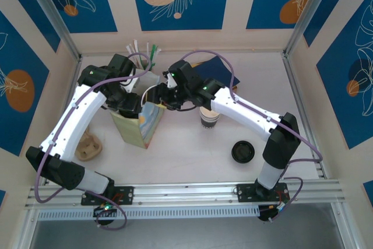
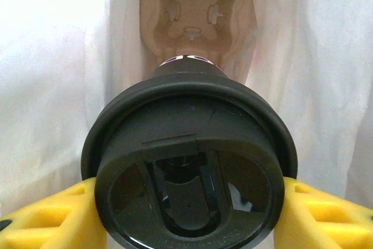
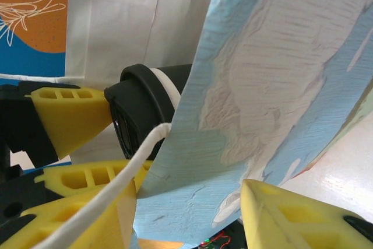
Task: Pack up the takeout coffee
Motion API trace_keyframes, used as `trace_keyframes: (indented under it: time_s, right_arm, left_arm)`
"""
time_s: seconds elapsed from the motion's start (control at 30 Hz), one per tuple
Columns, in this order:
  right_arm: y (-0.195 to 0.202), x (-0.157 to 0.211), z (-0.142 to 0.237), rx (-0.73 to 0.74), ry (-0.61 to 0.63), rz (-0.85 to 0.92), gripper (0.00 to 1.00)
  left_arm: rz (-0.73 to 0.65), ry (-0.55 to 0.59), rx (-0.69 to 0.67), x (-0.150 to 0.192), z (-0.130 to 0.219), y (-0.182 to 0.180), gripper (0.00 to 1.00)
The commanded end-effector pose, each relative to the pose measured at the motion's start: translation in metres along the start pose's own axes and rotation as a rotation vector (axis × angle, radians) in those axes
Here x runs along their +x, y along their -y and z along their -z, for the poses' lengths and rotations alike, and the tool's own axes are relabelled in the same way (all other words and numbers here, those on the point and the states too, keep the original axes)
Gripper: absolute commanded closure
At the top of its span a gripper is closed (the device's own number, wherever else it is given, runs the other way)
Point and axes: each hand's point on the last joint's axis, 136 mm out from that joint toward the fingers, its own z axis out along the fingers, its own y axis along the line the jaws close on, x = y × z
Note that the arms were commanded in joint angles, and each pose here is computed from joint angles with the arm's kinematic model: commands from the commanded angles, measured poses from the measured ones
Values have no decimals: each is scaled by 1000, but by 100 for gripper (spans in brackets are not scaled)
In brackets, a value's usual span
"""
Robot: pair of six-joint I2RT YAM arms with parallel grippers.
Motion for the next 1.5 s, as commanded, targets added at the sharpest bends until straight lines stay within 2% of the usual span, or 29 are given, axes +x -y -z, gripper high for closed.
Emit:
trace_keyframes:
  time_s: [0.0, 0.27, 0.53, 0.83, 1.13, 1.47]
  right_arm:
    - [-17, -7, 0, -40, 16, 2, 46]
    - [-15, -11, -3, -29, 5, 6, 44]
    - [-6, -6, 2, 22, -15, 50, 60]
    - [3, -5, 12, 53, -3, 80, 66]
    - [10, -7, 20, 66, 10, 89, 66]
    - [-1, -3, 16, 33, -19, 130, 65]
  left_arm:
    - [0, 8, 24, 2, 5, 0, 45]
    - [2, 0, 23, 3, 3, 1, 45]
    - [1, 3, 1, 1, 4, -3, 45]
    - [4, 22, -42, -3, 11, -11, 45]
    - [0, 10, -43, -6, 6, -10, 45]
    - [-25, -28, 7, -5, -11, 0, 45]
